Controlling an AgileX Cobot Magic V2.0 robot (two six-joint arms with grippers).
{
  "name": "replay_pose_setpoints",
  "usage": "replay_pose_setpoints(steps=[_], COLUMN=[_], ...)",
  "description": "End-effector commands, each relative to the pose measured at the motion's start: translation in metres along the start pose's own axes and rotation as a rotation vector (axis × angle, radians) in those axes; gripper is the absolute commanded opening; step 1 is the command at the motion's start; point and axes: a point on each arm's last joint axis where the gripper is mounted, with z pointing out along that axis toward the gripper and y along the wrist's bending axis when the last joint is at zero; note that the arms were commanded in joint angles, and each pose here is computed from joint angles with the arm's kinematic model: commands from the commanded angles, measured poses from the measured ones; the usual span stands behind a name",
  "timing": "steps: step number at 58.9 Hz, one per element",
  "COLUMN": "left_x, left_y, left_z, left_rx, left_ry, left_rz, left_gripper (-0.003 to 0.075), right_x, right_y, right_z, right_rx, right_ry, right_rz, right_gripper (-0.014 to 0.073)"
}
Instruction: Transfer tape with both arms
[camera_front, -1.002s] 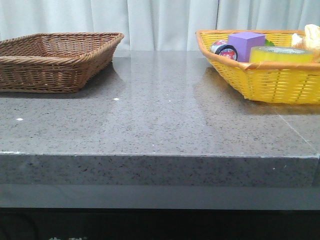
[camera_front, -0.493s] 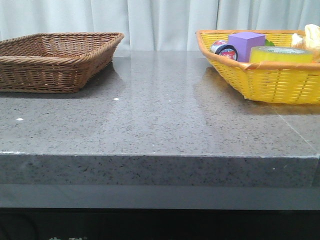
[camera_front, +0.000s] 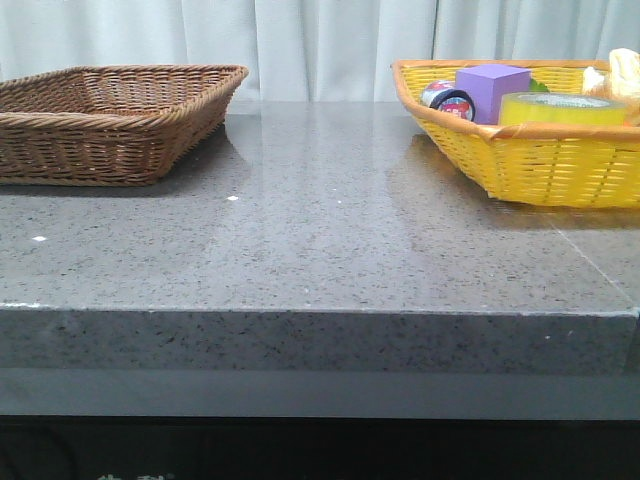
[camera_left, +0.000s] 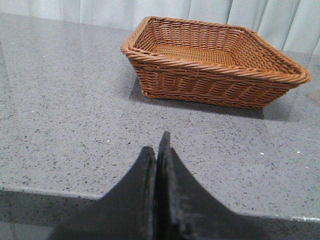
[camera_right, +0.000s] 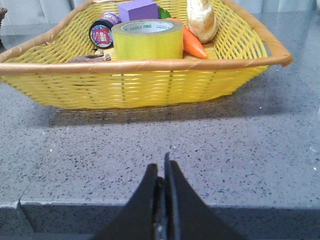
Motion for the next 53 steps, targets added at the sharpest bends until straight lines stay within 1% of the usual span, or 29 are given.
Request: replay_pose_setpoints(steps=[1,14,22,26,30,38,44,47,53], left_x=[0.003,0.003,-0.004,-0.013,-0.022,-0.048,-0.076,-0.088,-0.117], left_y=[0.000,0.000,-0.001,-0.002,-0.003,-0.006,-0.008,-0.009,-0.013], left_z=[0.001,0.001,0.000,-0.002,-0.004,-0.009,-0.009,-0.007,0.001], left_rx=[0.010,0.011,0.021,0.028,0.029,0.025,0.017,0.012,0.007], left_ry=[-0.075,-0.083,-0.147,-0.193,-0.207,-0.199,-0.195,-0.197,-0.189], left_rz=[-0.008,-0.008,-0.008,-0.008,-0.008,-0.008,0.019,0.042,0.064], left_gripper=[-0.0020,-0.0020,-0.0020,-0.0020,-0.0020,-0.0020,-0.0020,-0.0020,-0.0020], right_x=[-0.017,-0.017,-0.019,-0.021,-0.025,-0.049,-0.074,-0.087,-0.113], right_y=[0.000,0.000,0.000,0.000,0.000,0.003,0.006,0.008,0.011], right_z=[-0.004,-0.004,-0.005,-0.005,-0.006,-0.014,-0.021,-0.024,-0.023], right_rx=[0.011,0.010,0.013,0.015,0.016,0.006,-0.001,-0.005,-0.012], right_ry=[-0.129,-0.129,-0.155,-0.176,-0.196,-0.250,-0.297,-0.304,-0.264], right_rz=[-0.016,-0.015,-0.015,-0.015,-0.015,-0.019,-0.020,-0.021,-0.023], right_gripper=[-0.0067,-0.0067,-0.0067,-0.0067,-0.0067,-0.0067,-0.0067,-0.0067,-0.0067])
